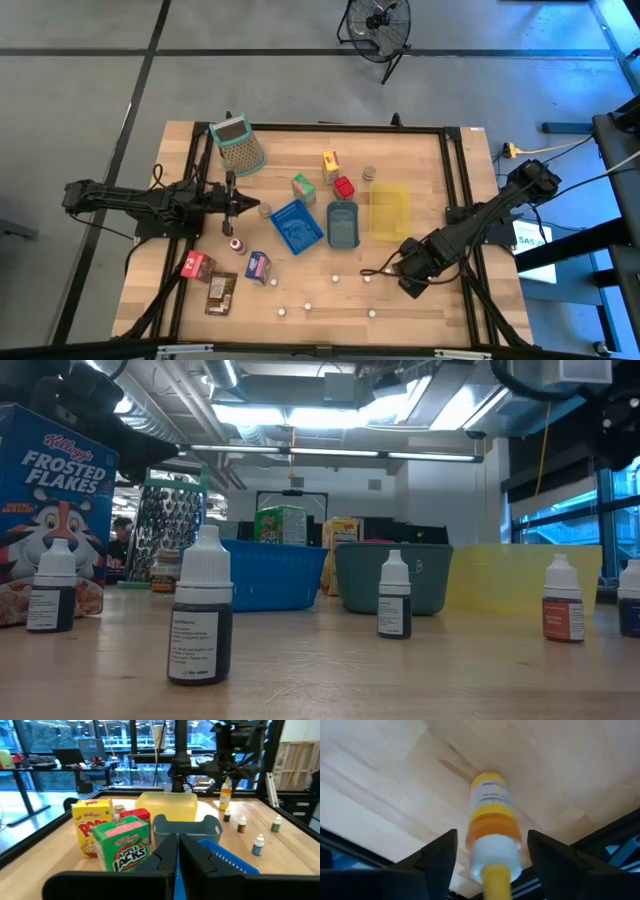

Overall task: Pick & Place Kitchen Items
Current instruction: Put the yellow food coloring bottle into the green bin

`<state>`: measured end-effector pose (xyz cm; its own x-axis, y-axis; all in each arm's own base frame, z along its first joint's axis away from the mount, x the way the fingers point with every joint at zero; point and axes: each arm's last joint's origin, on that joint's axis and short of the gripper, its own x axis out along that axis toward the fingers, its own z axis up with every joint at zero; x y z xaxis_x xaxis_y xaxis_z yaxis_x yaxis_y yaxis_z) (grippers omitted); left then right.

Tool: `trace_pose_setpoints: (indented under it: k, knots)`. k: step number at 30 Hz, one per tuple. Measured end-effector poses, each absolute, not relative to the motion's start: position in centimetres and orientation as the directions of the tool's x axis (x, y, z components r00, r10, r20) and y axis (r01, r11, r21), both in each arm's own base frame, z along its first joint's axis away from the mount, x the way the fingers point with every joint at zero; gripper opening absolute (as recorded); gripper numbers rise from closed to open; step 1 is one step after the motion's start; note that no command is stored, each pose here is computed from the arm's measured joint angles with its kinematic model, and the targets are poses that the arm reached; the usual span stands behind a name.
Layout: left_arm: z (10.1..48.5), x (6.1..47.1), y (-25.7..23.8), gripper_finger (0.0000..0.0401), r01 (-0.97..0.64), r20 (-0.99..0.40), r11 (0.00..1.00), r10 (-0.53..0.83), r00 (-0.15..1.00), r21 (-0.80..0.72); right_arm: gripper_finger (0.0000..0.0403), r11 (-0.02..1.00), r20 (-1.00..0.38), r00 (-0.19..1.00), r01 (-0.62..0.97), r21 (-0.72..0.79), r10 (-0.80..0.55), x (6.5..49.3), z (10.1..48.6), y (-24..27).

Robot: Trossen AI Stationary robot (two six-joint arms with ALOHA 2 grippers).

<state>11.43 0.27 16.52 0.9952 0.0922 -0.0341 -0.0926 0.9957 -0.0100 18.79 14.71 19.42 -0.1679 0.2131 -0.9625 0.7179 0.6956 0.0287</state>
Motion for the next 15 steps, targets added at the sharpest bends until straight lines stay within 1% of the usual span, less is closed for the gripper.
trace_pose_setpoints:
  k: [5,9,15]
  knots:
    - [16.52,11.44,0.22,0.001,-0.078,-0.034,0.997,0.078,0.996,-0.011,0.0207,0.69,-0.952,-0.193,0.723,0.025,0.237,18.43,18.52,14.56]
    - [16.52,11.44,0.23,0.0008,-0.078,-0.034,0.997,0.078,0.996,-0.011,0.0184,0.691,-0.963,-0.159,0.722,0.036,0.216,18.58,18.37,14.54]
    - [16.52,11.44,0.22,0.0012,-0.078,-0.034,0.997,0.077,0.996,-0.011,0.017,0.694,-0.965,-0.14,0.718,0.055,0.222,18.74,18.37,14.64]
